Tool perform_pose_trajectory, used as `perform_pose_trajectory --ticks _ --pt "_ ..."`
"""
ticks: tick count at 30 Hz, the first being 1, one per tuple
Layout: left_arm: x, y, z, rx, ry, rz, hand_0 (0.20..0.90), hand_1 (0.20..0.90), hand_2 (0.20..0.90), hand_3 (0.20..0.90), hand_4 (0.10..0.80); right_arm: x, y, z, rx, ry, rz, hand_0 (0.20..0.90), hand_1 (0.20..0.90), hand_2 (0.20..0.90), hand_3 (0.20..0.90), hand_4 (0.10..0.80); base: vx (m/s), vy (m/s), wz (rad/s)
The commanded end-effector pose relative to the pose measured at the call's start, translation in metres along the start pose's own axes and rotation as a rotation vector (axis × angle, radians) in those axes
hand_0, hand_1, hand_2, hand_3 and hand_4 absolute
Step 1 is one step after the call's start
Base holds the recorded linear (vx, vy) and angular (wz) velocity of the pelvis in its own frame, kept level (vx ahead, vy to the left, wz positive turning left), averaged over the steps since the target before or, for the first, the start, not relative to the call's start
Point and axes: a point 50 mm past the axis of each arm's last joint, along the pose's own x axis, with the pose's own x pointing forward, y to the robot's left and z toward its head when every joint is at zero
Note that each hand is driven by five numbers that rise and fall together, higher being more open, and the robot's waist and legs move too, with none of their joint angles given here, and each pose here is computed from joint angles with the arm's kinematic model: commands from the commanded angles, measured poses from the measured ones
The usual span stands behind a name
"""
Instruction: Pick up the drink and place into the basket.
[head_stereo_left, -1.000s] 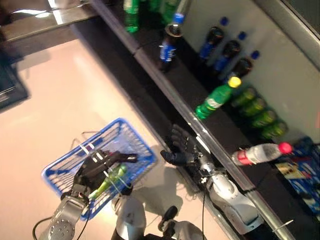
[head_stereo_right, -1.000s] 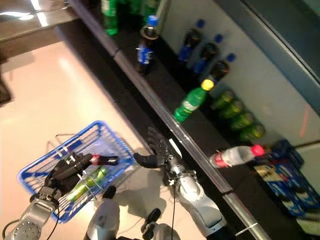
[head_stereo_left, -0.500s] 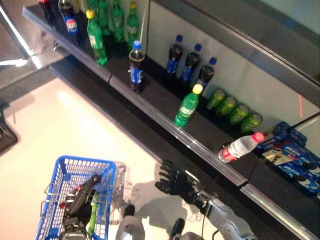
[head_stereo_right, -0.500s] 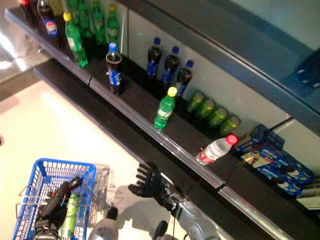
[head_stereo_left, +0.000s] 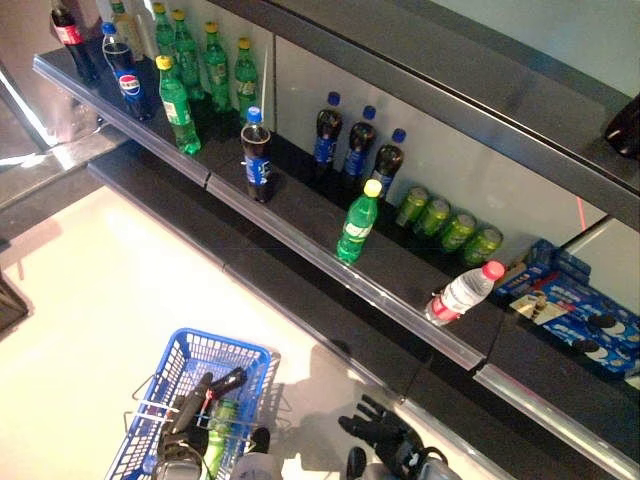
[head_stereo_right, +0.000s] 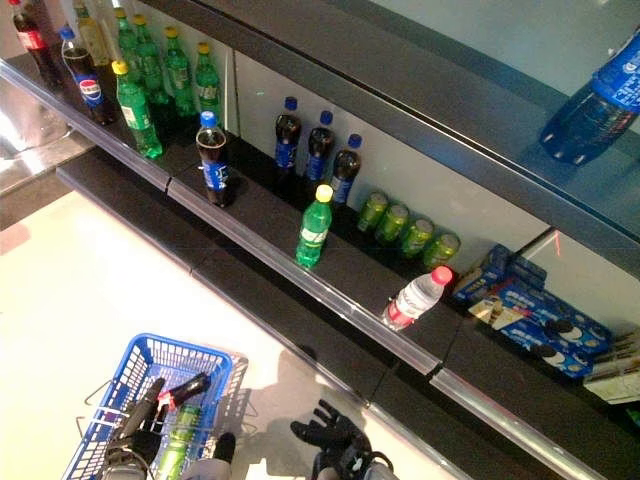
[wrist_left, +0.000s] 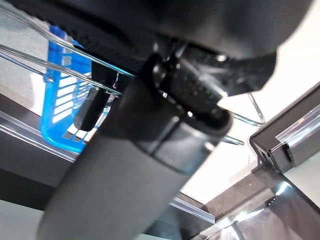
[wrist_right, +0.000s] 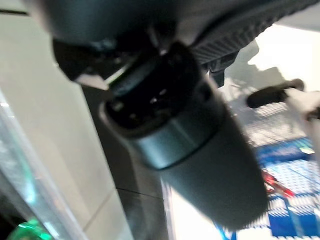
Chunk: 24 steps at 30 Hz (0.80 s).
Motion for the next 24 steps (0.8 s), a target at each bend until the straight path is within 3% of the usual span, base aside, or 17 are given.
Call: perform_pose_trajectory --ticks 1,7,11,18,24 --pt "0.001 -0.025 0.03 -0.057 -0.244 -0.133 0.3 0.3 0.3 0.2 0.1 -0.013 -0.044 0.004 -0.045 0.0 -0.126 0.9 0.9 0.9 0.9 0.8 -0.085 -0.026 0.45" --pt "-0.002 -0.023 0.003 -0.064 -0.14 -0.103 0.3 0.3 0.3 0.2 0.1 -0.022 -0.069 0.002 0.049 0.007 -0.28 0.9 0.9 0.9 0.9 0.8 -0.023 0.152 1.05" --pt "-0.005 -0.012 -0.004 -0.122 -0.147 -0.059 0.3 0.3 0.3 0.2 0.1 -0.03 -0.084 -0.007 0.027 0.041 -0.316 0.9 0.9 0.9 0.9 0.8 0.069 0.341 -0.16" --pt "0.005 -0.04 -0.007 -0.023 -0.118 -0.124 0.3 0.3 0.3 0.2 0.1 -0.036 -0.096 -0.018 0.084 0.04 -0.405 0.9 0.9 0.9 0.9 0.8 0.094 0.523 0.13" --pt "0.005 -0.039 0.006 0.073 -0.146 -0.143 0.3 0.3 0.3 0.2 0.1 -0.034 -0.091 -0.019 0.094 0.034 -0.438 0.9 0.9 0.9 0.9 0.8 0.149 0.571 0.13"
